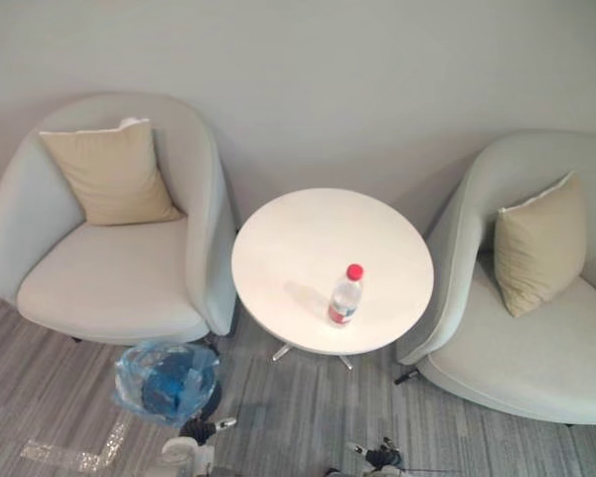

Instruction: Gather rubbish on tea table into small bin, then transfer packed bag to large trash can.

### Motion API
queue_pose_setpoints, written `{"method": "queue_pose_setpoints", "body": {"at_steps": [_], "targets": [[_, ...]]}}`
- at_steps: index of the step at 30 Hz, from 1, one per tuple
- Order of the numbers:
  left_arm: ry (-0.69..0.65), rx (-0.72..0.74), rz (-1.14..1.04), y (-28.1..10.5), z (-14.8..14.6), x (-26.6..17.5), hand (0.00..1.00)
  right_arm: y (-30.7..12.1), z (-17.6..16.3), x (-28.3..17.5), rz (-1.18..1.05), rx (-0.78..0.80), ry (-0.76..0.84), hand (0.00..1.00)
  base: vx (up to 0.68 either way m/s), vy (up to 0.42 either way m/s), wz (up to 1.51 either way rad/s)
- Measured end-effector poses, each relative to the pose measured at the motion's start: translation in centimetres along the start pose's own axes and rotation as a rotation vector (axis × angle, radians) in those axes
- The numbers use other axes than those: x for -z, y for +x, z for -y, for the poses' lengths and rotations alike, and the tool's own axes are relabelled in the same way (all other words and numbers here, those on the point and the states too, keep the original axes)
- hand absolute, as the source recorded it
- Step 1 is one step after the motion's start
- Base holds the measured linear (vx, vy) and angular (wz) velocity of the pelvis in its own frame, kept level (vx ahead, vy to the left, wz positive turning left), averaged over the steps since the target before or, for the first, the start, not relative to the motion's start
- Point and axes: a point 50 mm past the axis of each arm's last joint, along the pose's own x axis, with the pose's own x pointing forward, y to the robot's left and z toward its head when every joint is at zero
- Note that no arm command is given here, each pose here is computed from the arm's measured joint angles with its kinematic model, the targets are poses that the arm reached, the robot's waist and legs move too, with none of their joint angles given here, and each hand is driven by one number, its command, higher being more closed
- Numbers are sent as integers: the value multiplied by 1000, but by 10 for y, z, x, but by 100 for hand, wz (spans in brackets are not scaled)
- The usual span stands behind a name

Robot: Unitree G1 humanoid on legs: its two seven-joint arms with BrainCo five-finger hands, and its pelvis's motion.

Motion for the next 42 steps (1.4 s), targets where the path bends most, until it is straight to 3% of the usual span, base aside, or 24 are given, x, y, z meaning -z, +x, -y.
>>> {"method": "queue_pose_setpoints", "body": {"at_steps": [3,10,19,28,42], "targets": [[51,2,2,0,-2,1,0,2,-1,-15,54,16,-9,0,-12,-8,-11],[142,-32,-22,-1,-22,13,0,-10,17,-97,441,79,-123,0,-61,11,-1],[231,-20,21,-2,-26,9,0,-44,5,-160,783,86,-232,0,-114,8,-5],[287,-8,53,-2,-24,5,0,-54,4,-178,890,119,-404,0,27,-8,9],[276,-18,114,-2,-23,-7,0,-70,-32,-218,1047,84,-376,0,-8,-5,11]]}}
